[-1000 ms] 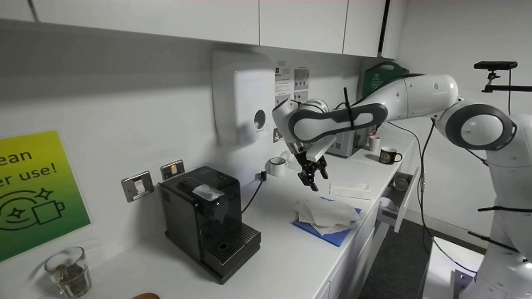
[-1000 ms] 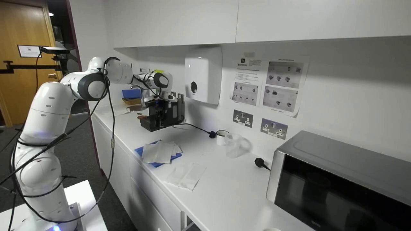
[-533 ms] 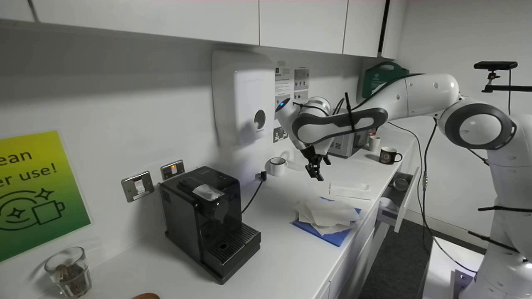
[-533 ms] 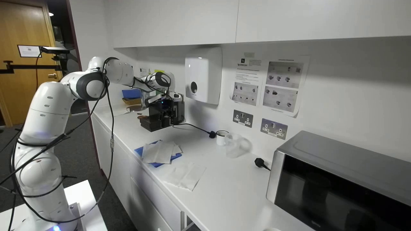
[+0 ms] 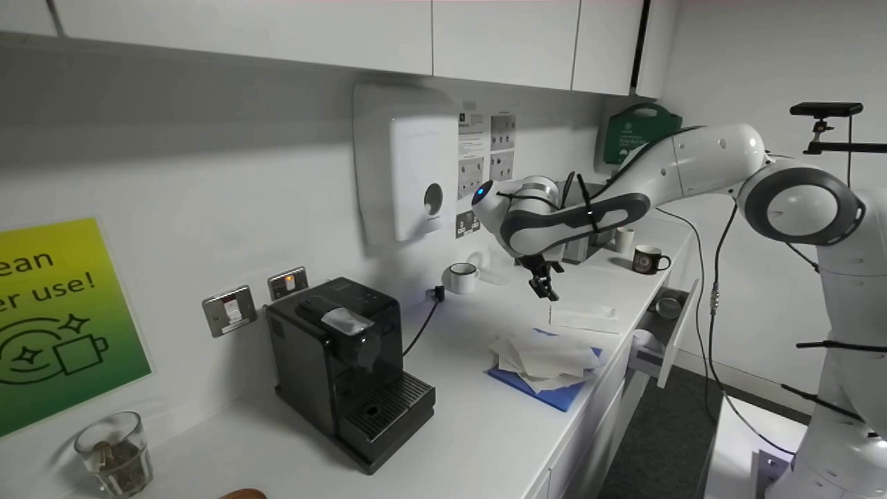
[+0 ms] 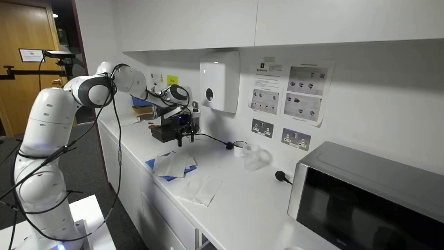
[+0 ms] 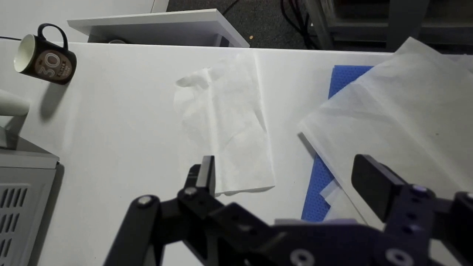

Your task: Place the white napkins on the blue placemat

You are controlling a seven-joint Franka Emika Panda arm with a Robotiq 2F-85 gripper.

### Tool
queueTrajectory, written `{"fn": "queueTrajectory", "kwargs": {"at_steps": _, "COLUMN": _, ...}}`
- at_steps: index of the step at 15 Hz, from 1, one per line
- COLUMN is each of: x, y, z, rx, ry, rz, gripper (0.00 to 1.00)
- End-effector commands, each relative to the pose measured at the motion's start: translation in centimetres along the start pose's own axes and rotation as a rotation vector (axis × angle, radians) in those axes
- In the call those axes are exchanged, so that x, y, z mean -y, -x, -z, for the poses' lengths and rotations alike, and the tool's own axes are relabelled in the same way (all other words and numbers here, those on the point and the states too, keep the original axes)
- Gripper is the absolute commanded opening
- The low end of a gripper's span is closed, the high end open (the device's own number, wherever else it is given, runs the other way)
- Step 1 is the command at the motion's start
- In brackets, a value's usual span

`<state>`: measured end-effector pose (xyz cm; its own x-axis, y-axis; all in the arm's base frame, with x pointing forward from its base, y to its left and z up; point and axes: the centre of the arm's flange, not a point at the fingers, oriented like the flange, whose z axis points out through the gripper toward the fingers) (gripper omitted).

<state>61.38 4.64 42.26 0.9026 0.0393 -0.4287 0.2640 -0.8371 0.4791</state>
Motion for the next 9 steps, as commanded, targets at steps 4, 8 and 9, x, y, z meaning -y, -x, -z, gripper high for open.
{"fn": "queueTrajectory", "kwargs": {"at_steps": 4, "x": -2.9, "y": 4.8, "z": -5.9, "rx": -0.061, "ry": -0.032, "rz": 0.016, "gripper": 1.00}}
{"fn": "queueTrajectory", "kwargs": {"at_steps": 8, "x": -4.1, "y": 6.6, "z": -8.9, "rx": -0.101, "ry": -0.083, "rz": 0.031, "gripper": 1.00}}
{"fn": "queueTrajectory", "kwargs": {"at_steps": 9, "x": -4.3, "y": 7.0, "z": -9.7, "rx": -0.110, "ry": -0.096, "rz": 0.034, "gripper": 1.00}}
